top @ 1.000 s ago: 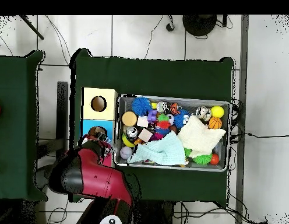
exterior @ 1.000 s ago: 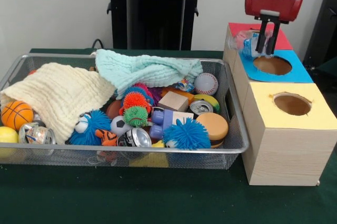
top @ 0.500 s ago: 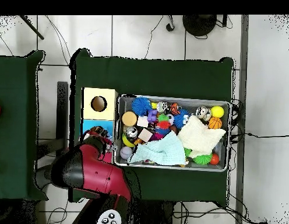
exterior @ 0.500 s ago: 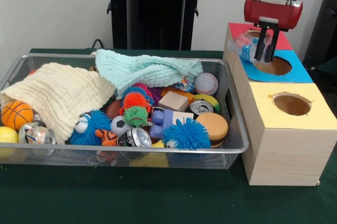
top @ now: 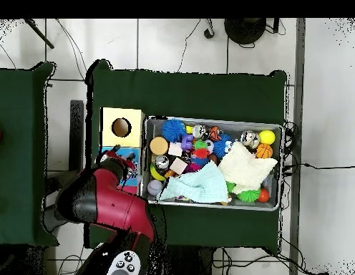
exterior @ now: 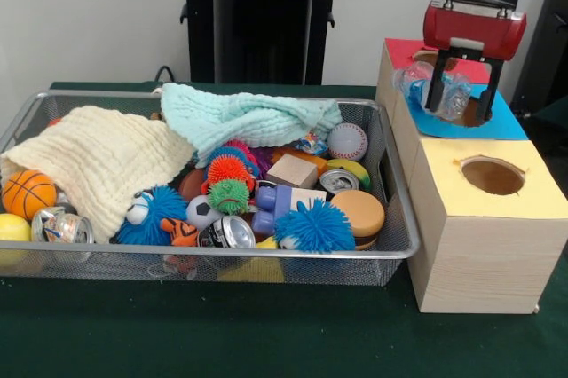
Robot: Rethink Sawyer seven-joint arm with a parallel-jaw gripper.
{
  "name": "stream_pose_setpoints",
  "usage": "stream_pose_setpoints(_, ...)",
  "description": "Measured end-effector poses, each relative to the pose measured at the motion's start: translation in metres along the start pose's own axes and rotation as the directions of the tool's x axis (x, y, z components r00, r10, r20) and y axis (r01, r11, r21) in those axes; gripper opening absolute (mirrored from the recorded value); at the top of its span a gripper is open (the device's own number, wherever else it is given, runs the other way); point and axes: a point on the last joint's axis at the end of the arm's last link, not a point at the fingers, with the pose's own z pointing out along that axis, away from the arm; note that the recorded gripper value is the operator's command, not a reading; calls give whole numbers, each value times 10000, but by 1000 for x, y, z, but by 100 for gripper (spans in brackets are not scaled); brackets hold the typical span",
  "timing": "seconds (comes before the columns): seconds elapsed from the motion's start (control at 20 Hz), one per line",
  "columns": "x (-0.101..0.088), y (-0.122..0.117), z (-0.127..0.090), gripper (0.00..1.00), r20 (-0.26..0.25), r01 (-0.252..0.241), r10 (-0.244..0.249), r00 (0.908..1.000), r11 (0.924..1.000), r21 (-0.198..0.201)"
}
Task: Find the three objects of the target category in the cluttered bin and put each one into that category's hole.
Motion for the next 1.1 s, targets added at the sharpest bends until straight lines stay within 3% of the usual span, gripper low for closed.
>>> stream_pose_setpoints(1.1,-11,-10,13,100,-43,-317,317,9995,9995,88)
